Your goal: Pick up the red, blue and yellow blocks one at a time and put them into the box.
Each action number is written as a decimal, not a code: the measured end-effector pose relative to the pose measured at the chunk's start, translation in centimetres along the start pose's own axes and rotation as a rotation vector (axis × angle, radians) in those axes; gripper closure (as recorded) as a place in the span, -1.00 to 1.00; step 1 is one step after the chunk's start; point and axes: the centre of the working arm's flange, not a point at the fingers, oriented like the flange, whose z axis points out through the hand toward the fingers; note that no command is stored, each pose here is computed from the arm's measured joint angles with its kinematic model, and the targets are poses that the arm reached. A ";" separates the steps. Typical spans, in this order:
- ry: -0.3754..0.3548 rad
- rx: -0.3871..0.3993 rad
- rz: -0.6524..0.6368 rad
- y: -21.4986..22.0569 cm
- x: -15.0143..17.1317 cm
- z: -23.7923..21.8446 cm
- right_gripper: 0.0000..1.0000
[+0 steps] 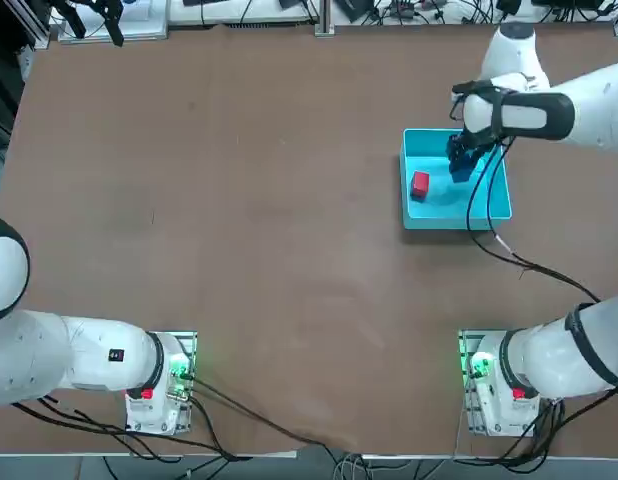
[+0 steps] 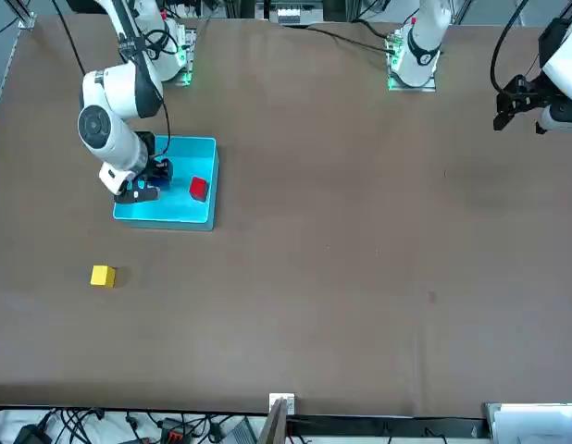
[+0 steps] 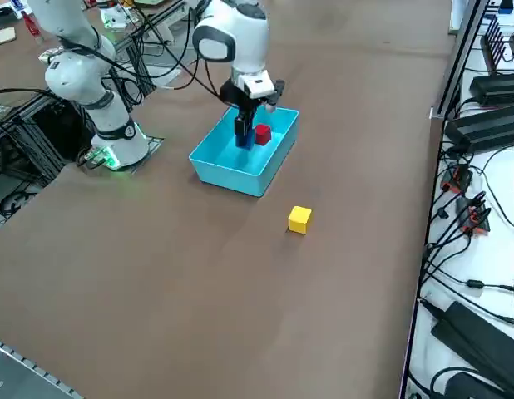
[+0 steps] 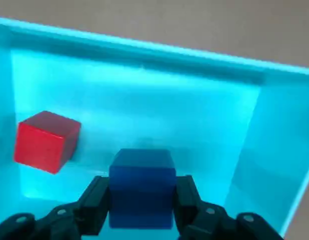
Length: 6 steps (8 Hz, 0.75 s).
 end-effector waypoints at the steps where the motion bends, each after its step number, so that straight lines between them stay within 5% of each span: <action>1: 0.008 0.003 -0.002 0.5 -0.7 1.3 -0.37; 6: 0.017 0.010 -0.016 2.5 -2.0 3.7 -0.37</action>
